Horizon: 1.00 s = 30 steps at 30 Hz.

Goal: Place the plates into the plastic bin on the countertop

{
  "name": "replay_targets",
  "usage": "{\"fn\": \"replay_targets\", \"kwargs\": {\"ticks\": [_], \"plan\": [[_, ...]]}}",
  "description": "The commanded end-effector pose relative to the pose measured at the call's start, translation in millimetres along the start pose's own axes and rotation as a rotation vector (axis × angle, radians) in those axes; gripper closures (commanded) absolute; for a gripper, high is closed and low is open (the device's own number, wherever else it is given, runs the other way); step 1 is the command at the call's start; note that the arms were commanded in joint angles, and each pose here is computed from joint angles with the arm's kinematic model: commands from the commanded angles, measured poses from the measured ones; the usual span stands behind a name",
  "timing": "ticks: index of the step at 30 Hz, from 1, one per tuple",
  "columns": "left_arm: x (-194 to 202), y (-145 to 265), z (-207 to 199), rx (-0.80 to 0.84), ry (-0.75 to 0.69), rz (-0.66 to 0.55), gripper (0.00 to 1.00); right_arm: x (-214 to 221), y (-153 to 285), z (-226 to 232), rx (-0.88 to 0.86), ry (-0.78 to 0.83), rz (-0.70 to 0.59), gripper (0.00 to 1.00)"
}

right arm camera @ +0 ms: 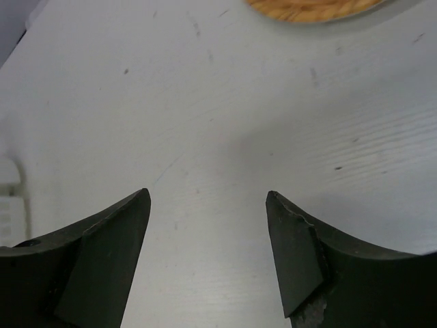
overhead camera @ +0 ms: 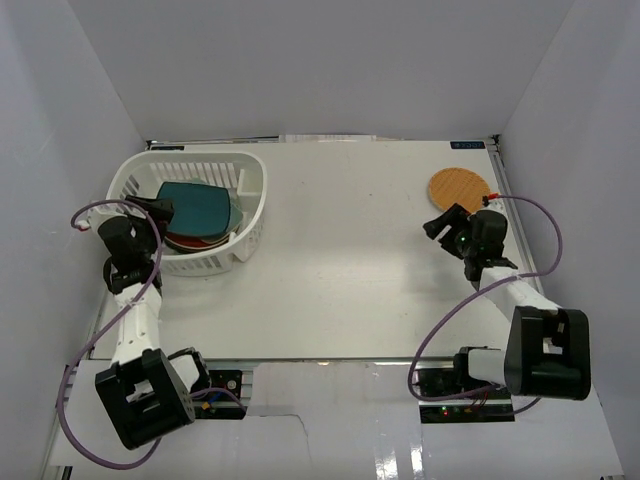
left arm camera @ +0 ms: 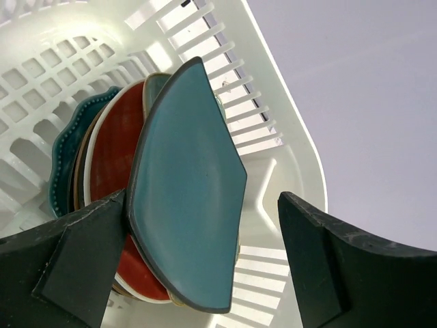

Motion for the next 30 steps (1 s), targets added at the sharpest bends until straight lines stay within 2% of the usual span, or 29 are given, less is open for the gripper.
{"fn": "replay_targets", "kwargs": {"ticks": [1, 3, 5, 7, 8, 10, 13, 15, 16, 20, 22, 25, 26, 27, 28, 29, 30], "plan": [[-21, 12, -20, 0.018, -0.074, -0.071, 0.02, -51, -13, -27, 0.105, -0.103, -0.202, 0.27], [-20, 11, -31, 0.056, -0.106, -0.044, 0.02, -60, -19, -40, 0.131, -0.186, -0.240, 0.34], [-12, 12, -63, 0.174, -0.198, 0.033, 0.02, -63, -27, -62, 0.147, -0.264, -0.259, 0.36], [-14, 17, -96, 0.236, -0.337, 0.016, 0.02, -60, -40, -79, 0.175, -0.348, -0.256, 0.36], [0, 23, -110, 0.270, -0.381, 0.055, 0.02, -61, -46, -83, 0.182, -0.364, -0.254, 0.34], [4, 35, -130, 0.306, -0.444, 0.057, 0.02, -63, -65, -94, 0.195, -0.408, -0.230, 0.32], [9, 51, -142, 0.335, -0.477, 0.059, 0.02, -63, -90, -104, 0.187, -0.473, -0.220, 0.30], [16, 59, -144, 0.358, -0.488, 0.069, 0.02, -53, -106, -111, 0.176, -0.513, -0.189, 0.32], [22, 63, -147, 0.371, -0.491, 0.080, 0.02, -60, -111, -110, 0.148, -0.544, -0.213, 0.34], [7, 69, -141, 0.282, -0.460, -0.035, 0.02, -59, -127, -116, 0.134, -0.593, -0.224, 0.39], [7, 72, -140, 0.285, -0.443, -0.047, 0.02, -56, -134, -121, 0.144, -0.605, -0.213, 0.42], [9, 70, -140, 0.298, -0.435, -0.043, 0.02, -50, -139, -124, 0.144, -0.629, -0.204, 0.53], [10, 68, -140, 0.300, -0.435, -0.041, 0.02, -50, -139, -124, 0.138, -0.625, -0.207, 0.65], [10, 67, -141, 0.301, -0.436, -0.038, 0.02, -49, -139, -124, 0.137, -0.622, -0.208, 0.71], [10, 68, -144, 0.313, -0.436, -0.036, 0.02, -50, -138, -123, 0.131, -0.617, -0.212, 0.86], [11, 67, -145, 0.320, -0.437, -0.030, 0.02, -49, -136, -120, 0.111, -0.609, -0.214, 0.92], [13, 68, -149, 0.364, -0.440, -0.010, 0.02, -55, -132, -115, 0.080, -0.596, -0.226, 0.92]]}}
Point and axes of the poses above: each gripper's point midway between its finger pads, its own y axis back along the fingers, its own z axis along the line the jaws close on, x = y × z, the point moved 7 cm from there along y, back along the fingers, and after that the axes turned 6 degrees about y, right-handed, at the moved point
